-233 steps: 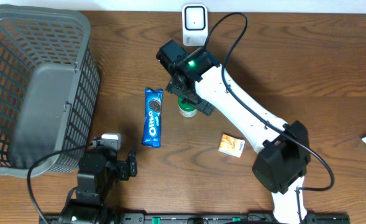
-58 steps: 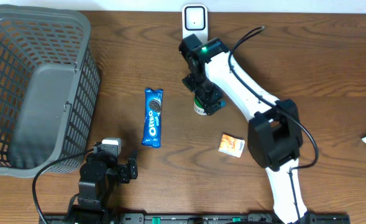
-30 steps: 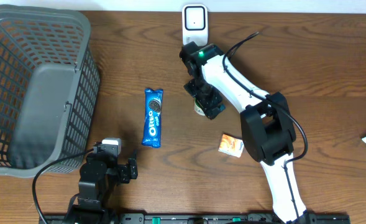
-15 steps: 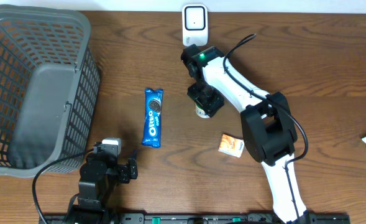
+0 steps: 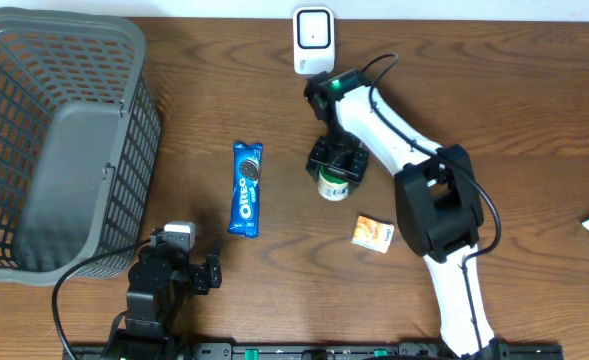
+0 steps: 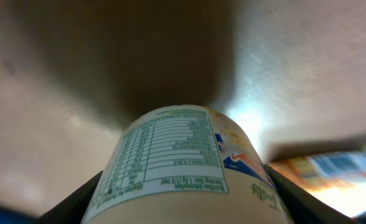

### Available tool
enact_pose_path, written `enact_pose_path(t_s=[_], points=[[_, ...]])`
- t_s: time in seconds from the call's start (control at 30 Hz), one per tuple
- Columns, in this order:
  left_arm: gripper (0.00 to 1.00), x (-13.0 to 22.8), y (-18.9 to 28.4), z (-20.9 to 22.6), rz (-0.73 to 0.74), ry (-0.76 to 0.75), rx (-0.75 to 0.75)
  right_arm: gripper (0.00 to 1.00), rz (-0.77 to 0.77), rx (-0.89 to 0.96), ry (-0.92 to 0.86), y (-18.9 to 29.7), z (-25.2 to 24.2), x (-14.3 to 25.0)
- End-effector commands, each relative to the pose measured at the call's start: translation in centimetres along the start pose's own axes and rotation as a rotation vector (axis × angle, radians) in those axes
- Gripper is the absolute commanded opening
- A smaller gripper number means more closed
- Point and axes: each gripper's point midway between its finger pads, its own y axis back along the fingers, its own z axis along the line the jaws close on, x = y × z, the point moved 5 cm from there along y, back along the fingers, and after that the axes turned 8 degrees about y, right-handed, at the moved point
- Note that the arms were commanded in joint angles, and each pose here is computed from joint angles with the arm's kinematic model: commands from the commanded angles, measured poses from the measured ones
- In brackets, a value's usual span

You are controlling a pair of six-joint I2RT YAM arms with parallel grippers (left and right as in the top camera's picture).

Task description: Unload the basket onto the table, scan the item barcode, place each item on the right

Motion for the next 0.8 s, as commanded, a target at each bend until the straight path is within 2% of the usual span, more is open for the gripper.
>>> enact_pose_path(t_s=[0.0, 0.17, 0.3, 0.37, 0.47, 0.77], points=[[0.90, 0.5, -0.2, 0.2, 0.006, 0.004, -0.006, 0.59, 0.024, -0.121, 0.163, 3.3, 0.1, 0.4], [0.90, 0.5, -0.2, 0.2, 0.006, 0.004, -0.006, 0.62, 0.103, -0.254, 0.292, 6.3, 0.1, 2.7], [0.90, 0.5, -0.2, 0.2, 0.006, 0.004, -0.006, 0.61, 0.196, -0.262, 0.275, 7.2, -0.8, 4.8], [0.90, 0.5, -0.2, 0.2, 0.006, 0.004, -0.006, 0.57, 0.226, -0.313, 0.301, 7.5, -0.3, 5.5], [0.90, 0.5, -0.2, 0.2, 0.006, 0.004, -0.006, 0.57, 0.264, -0.383, 0.318, 7.9, 1.0, 6.6], [0.90, 0.5, -0.2, 0.2, 0.006, 0.004, -0.006, 0.62, 0.267, -0.379, 0.374, 7.7, 1.7, 7.5]])
